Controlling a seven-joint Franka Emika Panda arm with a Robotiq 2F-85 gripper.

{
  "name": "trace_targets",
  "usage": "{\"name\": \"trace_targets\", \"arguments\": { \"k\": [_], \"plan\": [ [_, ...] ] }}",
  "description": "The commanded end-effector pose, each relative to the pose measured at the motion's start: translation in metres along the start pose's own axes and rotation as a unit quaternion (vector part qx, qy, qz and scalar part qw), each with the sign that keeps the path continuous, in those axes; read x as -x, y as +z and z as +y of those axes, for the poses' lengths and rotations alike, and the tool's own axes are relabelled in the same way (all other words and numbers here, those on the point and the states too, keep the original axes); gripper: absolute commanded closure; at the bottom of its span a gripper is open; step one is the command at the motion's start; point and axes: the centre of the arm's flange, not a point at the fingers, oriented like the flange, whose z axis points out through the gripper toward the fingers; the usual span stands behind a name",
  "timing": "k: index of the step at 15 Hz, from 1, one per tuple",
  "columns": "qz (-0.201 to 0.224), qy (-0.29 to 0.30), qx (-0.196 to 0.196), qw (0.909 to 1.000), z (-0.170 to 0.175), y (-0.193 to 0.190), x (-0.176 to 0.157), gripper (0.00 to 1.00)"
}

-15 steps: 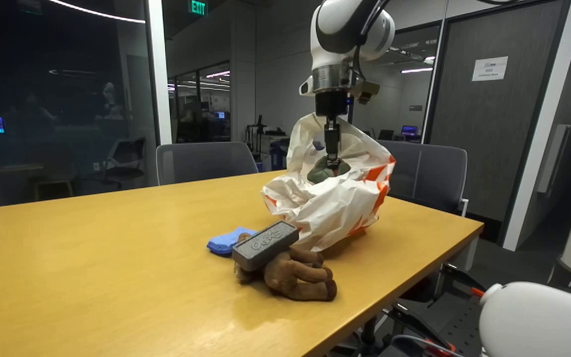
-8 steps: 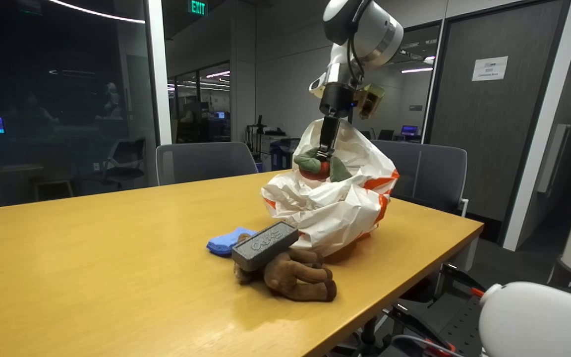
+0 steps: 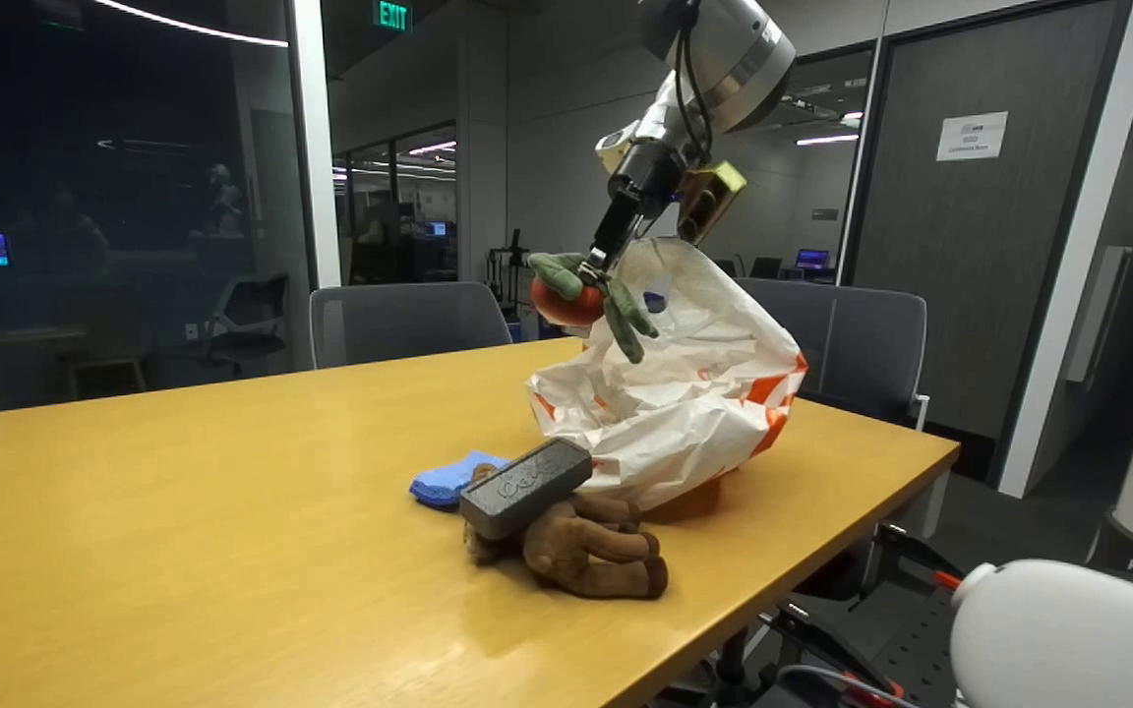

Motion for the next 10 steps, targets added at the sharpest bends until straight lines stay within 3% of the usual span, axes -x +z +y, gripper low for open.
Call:
{"name": "trace_targets", "arguments": {
  "k": [1,5,7,8,10],
  "plan": [
    [-0.005,-0.081,0.024,0.9964,-0.043,0.022,-0.042,0.96],
    [-0.032,-0.129,0.024,0.9908,-0.074,0.080,-0.075,0.96],
    [-0.034,-0.153,0.054,0.9862,-0.082,0.110,-0.083,0.96],
    [-0.039,-0.169,0.091,0.9805,-0.083,0.125,-0.086,0.96],
    [-0.058,-0.182,0.113,0.9751,-0.079,0.147,-0.088,0.96]
  ]
}}
